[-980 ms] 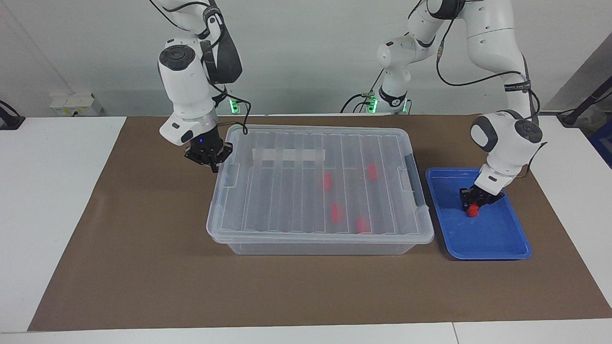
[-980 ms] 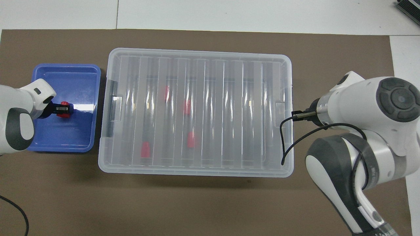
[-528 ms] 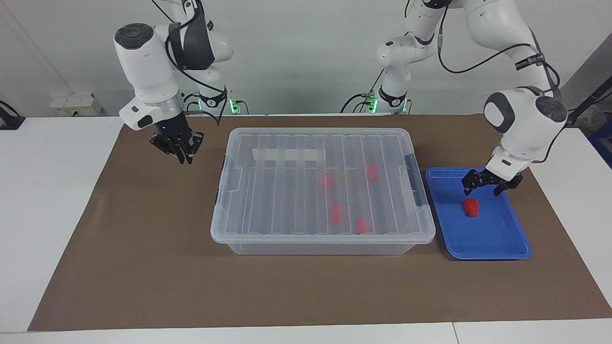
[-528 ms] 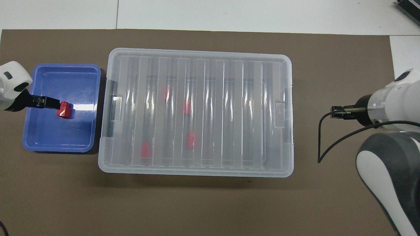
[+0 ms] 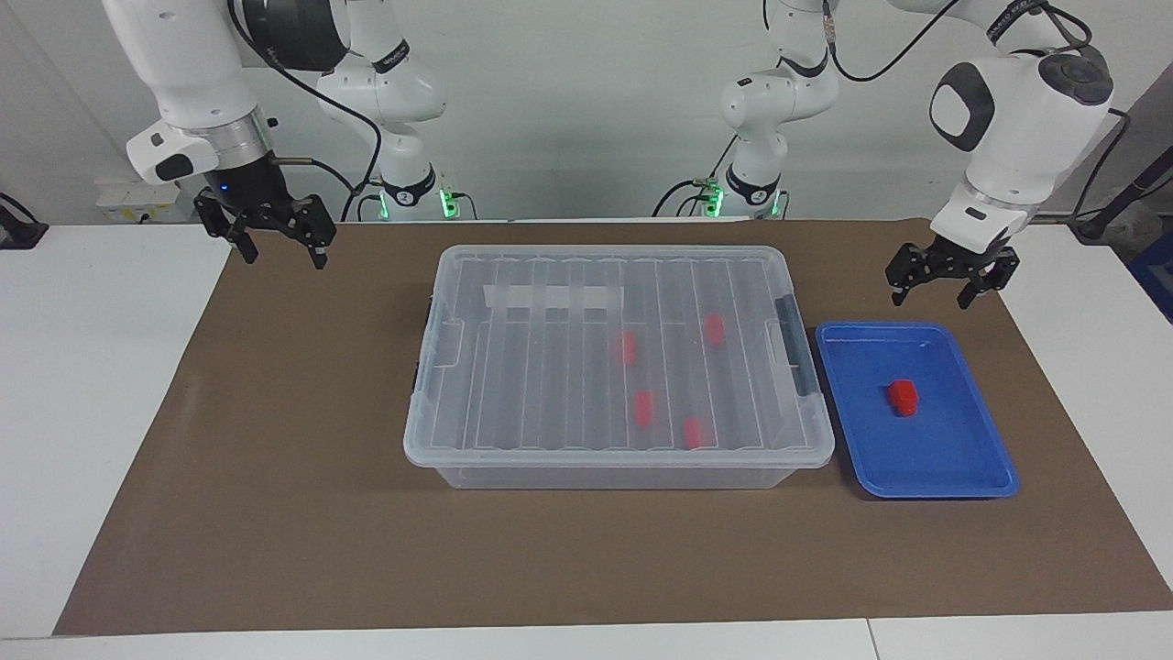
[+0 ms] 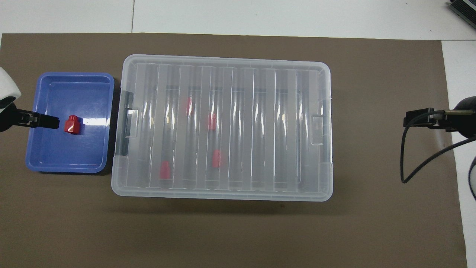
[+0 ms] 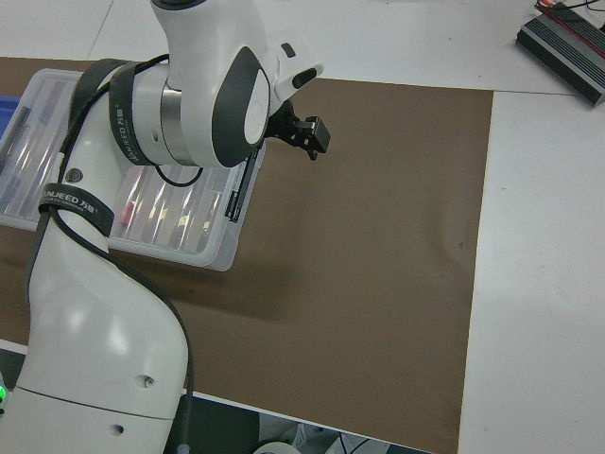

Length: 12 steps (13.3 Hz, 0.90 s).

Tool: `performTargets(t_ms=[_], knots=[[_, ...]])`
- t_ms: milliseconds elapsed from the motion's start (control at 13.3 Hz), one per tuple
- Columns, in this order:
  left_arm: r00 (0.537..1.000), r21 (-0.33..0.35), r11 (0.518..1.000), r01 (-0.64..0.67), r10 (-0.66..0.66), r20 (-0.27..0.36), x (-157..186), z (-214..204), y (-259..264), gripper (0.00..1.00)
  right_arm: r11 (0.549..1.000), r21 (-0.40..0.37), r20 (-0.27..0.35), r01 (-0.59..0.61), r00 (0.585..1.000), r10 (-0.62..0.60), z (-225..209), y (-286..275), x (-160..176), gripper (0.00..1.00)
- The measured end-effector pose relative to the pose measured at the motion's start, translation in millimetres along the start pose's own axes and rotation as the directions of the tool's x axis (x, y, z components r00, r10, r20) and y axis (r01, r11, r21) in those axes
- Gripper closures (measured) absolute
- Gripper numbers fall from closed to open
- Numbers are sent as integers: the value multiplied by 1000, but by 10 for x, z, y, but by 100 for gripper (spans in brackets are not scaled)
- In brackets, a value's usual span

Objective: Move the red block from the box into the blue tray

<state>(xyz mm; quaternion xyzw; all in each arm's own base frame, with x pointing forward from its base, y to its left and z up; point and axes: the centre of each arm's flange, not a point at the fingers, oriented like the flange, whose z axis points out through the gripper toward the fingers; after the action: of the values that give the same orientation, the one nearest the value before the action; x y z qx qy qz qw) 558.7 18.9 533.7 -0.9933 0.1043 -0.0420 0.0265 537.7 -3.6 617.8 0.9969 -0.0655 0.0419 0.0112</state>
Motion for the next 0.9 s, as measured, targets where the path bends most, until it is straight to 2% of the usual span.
performTargets(t_ms=[226, 452, 678, 905], knots=[[998, -10, 998, -58, 58, -5, 85, -17, 417, 0, 1000, -4, 20, -2, 1000, 2, -209, -12, 120, 0], [999, -15, 999, -41, 41, -31, 84, -207, 757, 0, 1000, -9, 48, -3, 999, 4, -264, -13, 160, 0], [999, -15, 999, -29, 28, -20, -94, -546, 738, 0, 1000, -12, 69, -13, 998, 14, -249, 47, 144, 0], [1000, -18, 1000, -22, 23, 14, -242, -1099, 713, 0, 1000, -14, 82, -14, 997, 15, -239, 50, 130, 0]])
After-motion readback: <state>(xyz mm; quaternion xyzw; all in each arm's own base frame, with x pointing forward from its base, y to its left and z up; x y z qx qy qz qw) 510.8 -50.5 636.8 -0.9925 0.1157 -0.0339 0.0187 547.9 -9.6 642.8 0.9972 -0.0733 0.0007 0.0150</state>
